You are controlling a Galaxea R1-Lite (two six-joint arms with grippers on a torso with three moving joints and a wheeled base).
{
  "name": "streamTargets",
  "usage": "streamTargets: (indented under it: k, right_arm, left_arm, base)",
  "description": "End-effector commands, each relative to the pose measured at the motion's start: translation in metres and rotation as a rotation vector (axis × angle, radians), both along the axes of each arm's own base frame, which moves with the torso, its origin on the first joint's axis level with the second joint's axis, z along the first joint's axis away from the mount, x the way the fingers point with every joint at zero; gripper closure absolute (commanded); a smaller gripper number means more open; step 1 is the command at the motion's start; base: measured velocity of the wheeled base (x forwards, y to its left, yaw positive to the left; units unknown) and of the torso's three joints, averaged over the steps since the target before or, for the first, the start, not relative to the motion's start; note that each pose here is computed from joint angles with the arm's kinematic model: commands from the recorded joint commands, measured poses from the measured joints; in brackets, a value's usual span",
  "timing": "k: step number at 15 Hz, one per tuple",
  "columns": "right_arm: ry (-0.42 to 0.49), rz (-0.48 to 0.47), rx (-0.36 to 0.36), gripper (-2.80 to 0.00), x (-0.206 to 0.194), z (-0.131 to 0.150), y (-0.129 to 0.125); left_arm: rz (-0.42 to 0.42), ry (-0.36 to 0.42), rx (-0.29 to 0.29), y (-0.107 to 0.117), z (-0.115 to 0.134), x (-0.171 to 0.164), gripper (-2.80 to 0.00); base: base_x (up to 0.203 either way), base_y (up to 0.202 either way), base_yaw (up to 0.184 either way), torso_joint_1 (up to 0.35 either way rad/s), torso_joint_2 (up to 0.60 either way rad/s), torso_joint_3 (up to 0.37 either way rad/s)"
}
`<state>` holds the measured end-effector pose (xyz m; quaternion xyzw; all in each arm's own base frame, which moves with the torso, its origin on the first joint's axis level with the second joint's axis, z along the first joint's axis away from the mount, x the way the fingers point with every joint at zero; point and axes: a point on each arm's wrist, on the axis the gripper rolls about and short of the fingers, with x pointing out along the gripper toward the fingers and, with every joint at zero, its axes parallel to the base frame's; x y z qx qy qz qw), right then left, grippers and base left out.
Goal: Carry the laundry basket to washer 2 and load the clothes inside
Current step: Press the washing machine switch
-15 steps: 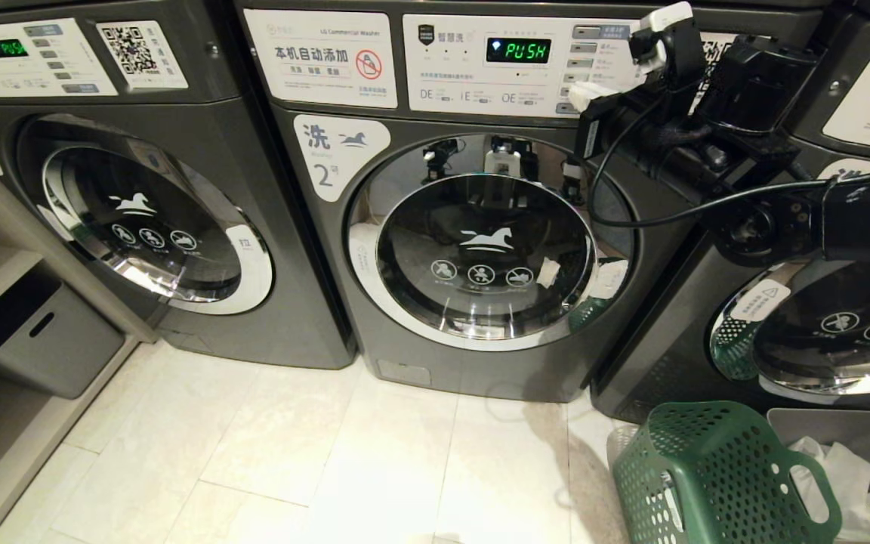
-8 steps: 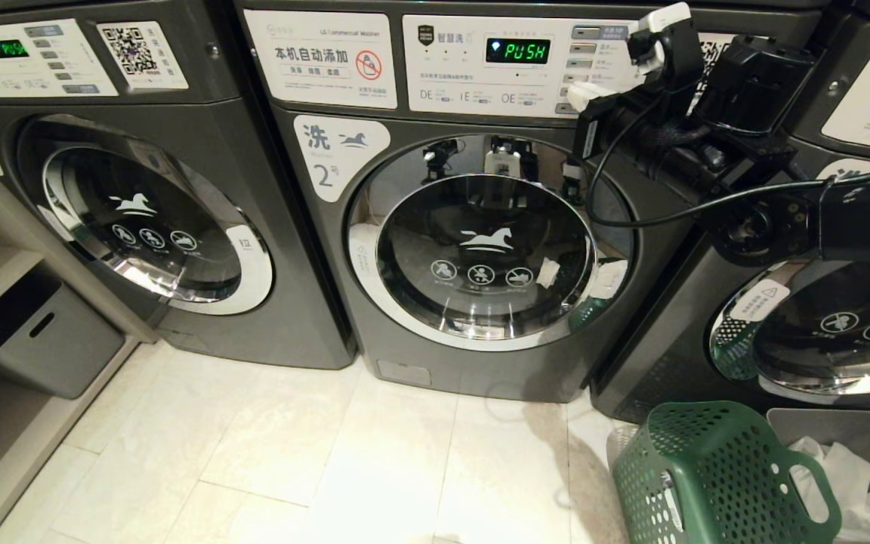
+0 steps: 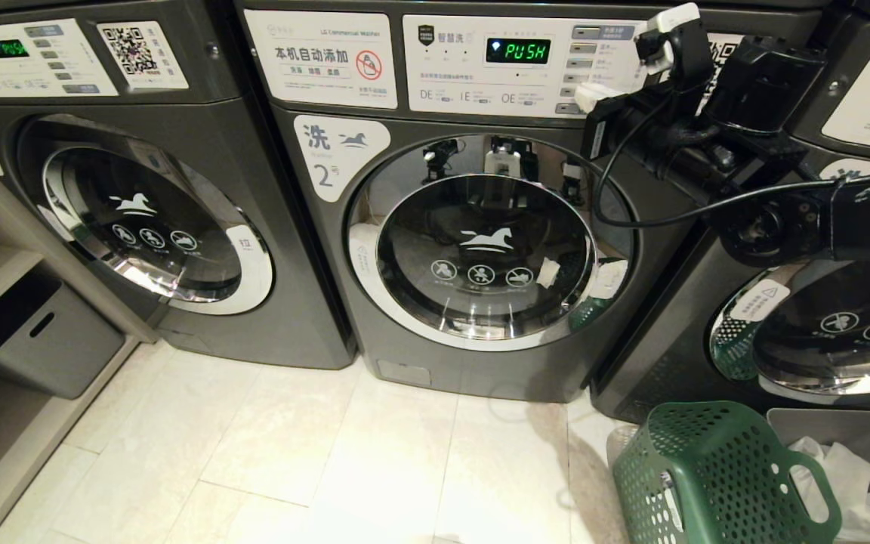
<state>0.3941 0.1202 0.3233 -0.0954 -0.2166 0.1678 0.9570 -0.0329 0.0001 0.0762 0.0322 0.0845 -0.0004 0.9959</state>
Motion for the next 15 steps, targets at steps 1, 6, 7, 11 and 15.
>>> streamTargets:
  k: [1, 6, 7, 11, 15]
  right_arm:
    - [-0.005, 0.006, -0.001, 0.00, -0.0049, 0.0026, 0.0003]
    - [0.022, 0.039, 0.057, 0.00, -0.0082, 0.0050, 0.0039]
    - [0.034, 0.046, 0.072, 0.00, -0.0097, 0.0060, 0.0040]
    - [0.063, 0.057, 0.090, 0.00, -0.0102, 0.0053, 0.0045]
    - [0.080, 0.074, 0.102, 0.00, -0.0099, 0.0028, 0.0101]
  left_arm:
    - [0.000, 0.001, 0.000, 0.0000, -0.0001, 0.0000, 0.00]
    - [0.001, 0.001, 0.000, 0.0000, -0.0001, 0.0000, 0.00]
    - [0.001, 0.001, 0.001, 0.0000, -0.0001, 0.0000, 0.00]
    - [0.001, 0.001, 0.002, 0.0000, -0.0001, 0.0000, 0.00]
    - [0.001, 0.001, 0.002, 0.0000, -0.0001, 0.0000, 0.00]
  base:
    - [0.000, 0.000, 0.000, 0.000, 0.00, 0.000]
    - [0.000, 0.000, 0.000, 0.000, 0.00, 0.000]
    - [0.000, 0.000, 0.000, 0.000, 0.00, 0.000]
    - [0.000, 0.000, 0.000, 0.000, 0.00, 0.000]
    - [0.000, 0.000, 0.000, 0.000, 0.00, 0.000]
